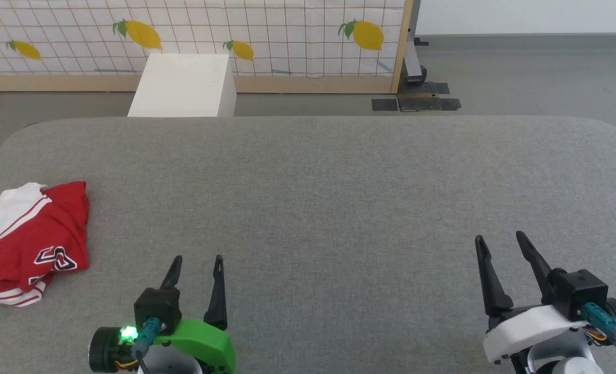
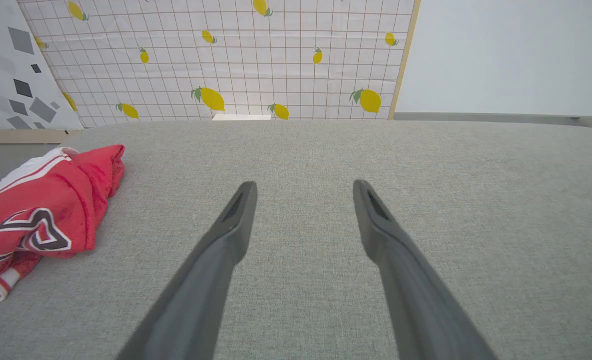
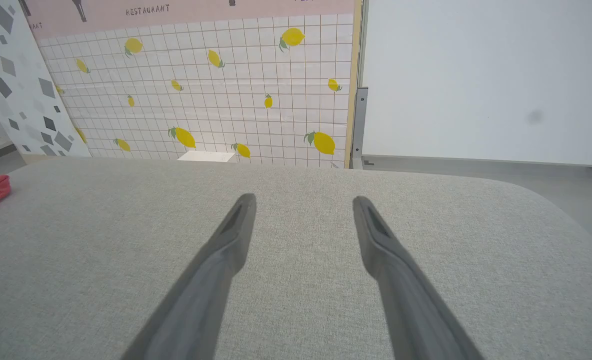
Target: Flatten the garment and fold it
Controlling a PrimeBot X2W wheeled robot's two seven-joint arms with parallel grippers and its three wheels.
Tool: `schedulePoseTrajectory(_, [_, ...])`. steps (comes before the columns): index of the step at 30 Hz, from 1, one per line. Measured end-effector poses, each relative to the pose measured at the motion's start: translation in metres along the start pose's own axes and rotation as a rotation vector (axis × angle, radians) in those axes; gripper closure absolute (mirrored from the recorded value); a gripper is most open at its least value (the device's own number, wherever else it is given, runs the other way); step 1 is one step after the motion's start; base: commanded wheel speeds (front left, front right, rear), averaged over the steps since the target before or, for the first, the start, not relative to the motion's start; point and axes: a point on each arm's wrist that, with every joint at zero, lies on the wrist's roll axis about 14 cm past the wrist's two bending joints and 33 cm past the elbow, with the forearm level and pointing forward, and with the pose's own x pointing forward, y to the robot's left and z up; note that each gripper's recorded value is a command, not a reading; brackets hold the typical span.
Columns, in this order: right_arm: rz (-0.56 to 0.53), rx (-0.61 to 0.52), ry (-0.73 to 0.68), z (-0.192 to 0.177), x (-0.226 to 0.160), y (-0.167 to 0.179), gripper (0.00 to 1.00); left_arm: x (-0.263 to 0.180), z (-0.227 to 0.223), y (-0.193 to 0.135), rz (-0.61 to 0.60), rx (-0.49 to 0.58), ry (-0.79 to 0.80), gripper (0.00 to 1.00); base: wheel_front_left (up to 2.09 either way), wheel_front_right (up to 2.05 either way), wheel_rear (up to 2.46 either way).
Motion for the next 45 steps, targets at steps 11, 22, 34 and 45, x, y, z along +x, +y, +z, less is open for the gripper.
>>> schedulePoseTrajectory(11, [0.002, 0.003, -0.007, -0.002, 0.001, 0.001, 0.00, 0.000, -0.002, -0.003, -0.006, -0.008, -0.007, 0.00, 0.00, 0.00, 0.00])
schedulePoseTrajectory(22, [0.049, 0.015, -0.011, -0.005, 0.005, 0.016, 0.00, -0.007, -0.006, 0.006, 0.031, -0.024, -0.005, 0.00, 0.00, 0.00, 0.00])
schedulePoseTrajectory(34, [0.175, 0.025, -0.003, -0.012, 0.016, 0.058, 0.00, -0.032, 0.000, 0.042, 0.153, -0.023, -0.041, 0.00, 0.00, 0.00, 0.00])
schedulePoseTrajectory(45, [0.334, 0.047, 0.019, -0.022, 0.027, 0.112, 0.00, -0.070, 0.007, 0.083, 0.306, -0.016, -0.082, 0.00, 0.00, 0.00, 0.00])
